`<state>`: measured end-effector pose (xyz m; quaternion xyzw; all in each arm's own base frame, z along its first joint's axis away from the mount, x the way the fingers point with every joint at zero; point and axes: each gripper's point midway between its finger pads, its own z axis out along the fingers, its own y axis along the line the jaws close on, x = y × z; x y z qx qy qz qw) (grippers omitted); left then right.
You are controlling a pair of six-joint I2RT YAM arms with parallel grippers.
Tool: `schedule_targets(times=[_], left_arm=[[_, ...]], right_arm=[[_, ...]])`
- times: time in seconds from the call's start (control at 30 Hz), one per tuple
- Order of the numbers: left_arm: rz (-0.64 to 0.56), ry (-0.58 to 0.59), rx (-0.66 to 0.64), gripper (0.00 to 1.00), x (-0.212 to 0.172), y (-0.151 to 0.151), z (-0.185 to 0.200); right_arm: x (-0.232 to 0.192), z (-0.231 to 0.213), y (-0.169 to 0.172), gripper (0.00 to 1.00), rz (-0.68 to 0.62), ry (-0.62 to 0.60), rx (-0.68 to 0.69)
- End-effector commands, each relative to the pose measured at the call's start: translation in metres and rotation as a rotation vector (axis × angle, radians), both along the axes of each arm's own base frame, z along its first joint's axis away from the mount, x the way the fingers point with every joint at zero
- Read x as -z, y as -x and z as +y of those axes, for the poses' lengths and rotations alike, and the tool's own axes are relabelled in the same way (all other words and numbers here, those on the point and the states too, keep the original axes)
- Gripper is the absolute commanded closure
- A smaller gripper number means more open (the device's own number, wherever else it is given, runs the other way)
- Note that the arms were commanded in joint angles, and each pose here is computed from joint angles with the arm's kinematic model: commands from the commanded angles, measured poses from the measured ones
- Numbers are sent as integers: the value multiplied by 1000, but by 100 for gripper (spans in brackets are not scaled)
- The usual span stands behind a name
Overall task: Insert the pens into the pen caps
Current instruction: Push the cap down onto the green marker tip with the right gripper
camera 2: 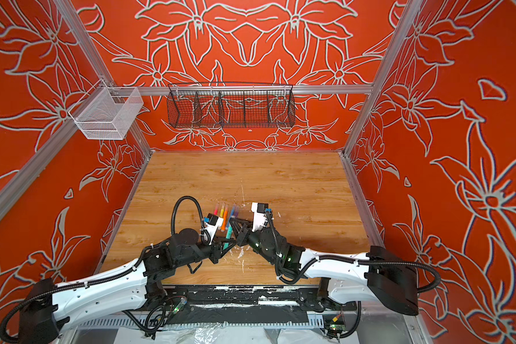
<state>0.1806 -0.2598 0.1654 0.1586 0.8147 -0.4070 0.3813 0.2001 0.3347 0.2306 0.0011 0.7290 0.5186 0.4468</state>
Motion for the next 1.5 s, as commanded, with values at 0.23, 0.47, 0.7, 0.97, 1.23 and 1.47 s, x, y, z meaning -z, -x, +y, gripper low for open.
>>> schedule_targets(times=[0.23, 0.47, 0.7, 0.97, 1.23, 1.47], left_arm=[[-50, 64, 6, 100, -19, 0, 0], [-78, 69, 122, 100, -23, 14, -10], [-78, 60, 147, 100, -22, 17, -13], [-82, 62, 160, 100, -23, 19, -13], [-83, 58, 150, 100, -23, 18, -12], [-84, 56, 142, 100, -23, 17, -11]], right_arm=[[-10, -33, 7, 37, -39, -5, 76], [-38, -58, 3, 31, -80, 59, 153], [-59, -35, 1, 31, -122, 115, 105], [-48, -13, -17, 52, -74, 174, 102], [-38, -4, -21, 63, -40, 172, 78], [-32, -4, -20, 70, -26, 159, 73]])
